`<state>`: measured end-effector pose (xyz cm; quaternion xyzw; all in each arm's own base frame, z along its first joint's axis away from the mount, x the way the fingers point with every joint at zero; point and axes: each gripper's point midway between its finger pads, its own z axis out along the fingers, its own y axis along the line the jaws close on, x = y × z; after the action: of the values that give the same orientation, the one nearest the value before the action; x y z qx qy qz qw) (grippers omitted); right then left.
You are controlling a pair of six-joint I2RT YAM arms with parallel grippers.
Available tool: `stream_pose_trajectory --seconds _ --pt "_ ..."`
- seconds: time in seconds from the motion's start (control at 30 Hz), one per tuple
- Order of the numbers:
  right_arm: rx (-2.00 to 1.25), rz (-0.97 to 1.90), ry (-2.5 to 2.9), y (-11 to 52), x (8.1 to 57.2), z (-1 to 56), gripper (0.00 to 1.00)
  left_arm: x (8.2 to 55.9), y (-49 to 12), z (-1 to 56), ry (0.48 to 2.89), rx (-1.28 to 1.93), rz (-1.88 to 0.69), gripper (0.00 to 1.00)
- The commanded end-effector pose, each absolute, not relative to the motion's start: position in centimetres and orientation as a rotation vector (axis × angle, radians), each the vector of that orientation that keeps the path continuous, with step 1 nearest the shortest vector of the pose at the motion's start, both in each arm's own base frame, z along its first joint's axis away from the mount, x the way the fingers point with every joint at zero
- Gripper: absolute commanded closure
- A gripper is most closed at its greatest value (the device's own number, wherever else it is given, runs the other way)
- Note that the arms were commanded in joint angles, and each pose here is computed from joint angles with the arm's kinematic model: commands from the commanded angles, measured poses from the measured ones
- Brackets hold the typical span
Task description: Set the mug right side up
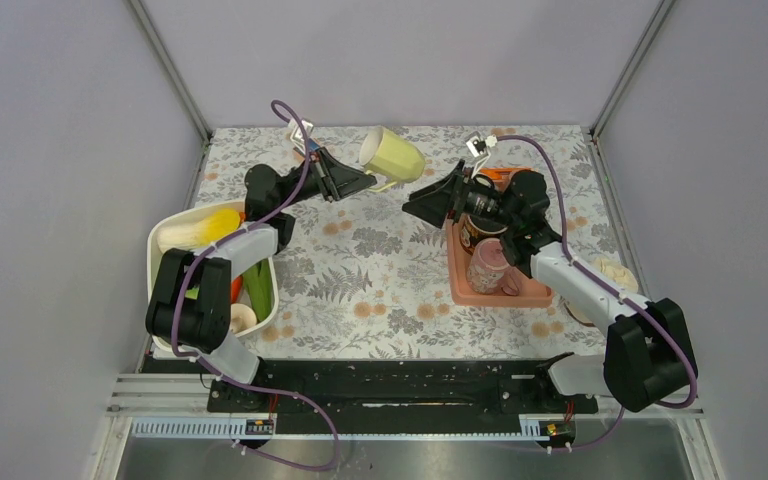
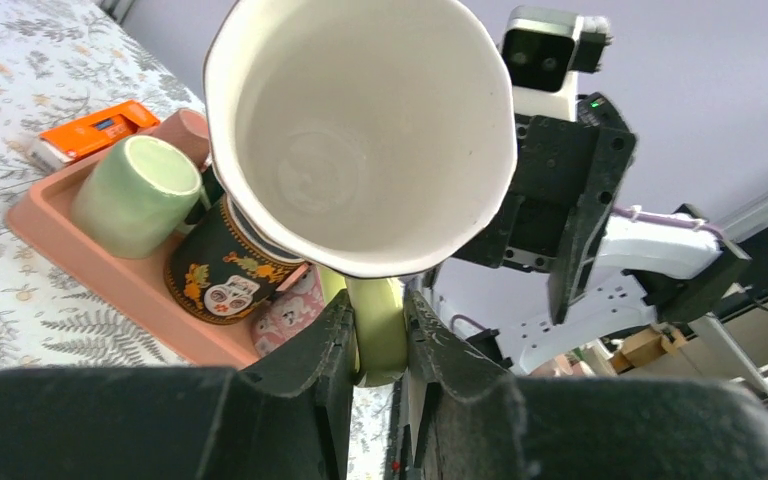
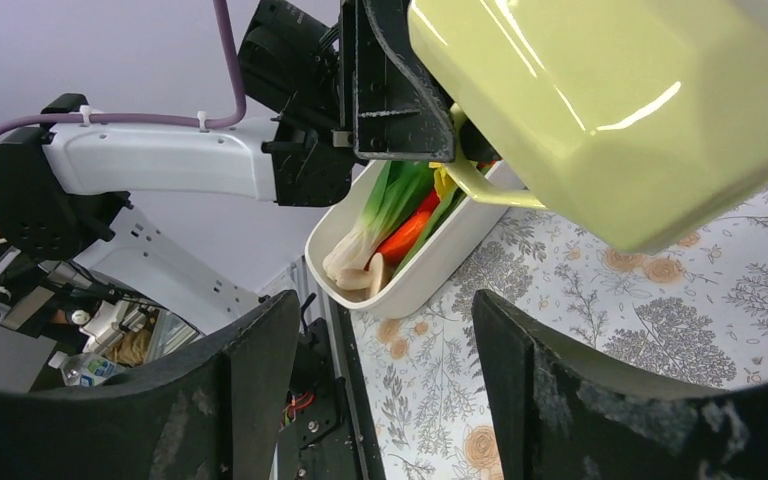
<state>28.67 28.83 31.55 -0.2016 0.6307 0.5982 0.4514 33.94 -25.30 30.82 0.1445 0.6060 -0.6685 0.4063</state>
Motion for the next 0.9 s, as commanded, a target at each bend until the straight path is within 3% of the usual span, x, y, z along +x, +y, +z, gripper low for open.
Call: stream_pose_trajectory --seconds 0.0,0.27,0.6,0.87 --pt "-0.563 1.453 1.505 28.7 28.4 33.4 0.26 34.2 -24.6 33.8 1.389 0.443 -1.525 1.00" --pt "-0.644 1.313 1.588 27.4 28.3 32.1 0.22 37.8 -22.7 30.4 1.565 0.427 -1.156 1.00" --pt "-0.655 0.939 1.750 22.7 28.8 28.5 0.16 43.9 -18.2 24.0 1.796 0.377 -0.747 1.00" --pt "-0.639 0.807 1.733 20.5 28.7 28.3 0.14 47.9 -13.9 20.3 1.880 0.263 -0.553 1.00"
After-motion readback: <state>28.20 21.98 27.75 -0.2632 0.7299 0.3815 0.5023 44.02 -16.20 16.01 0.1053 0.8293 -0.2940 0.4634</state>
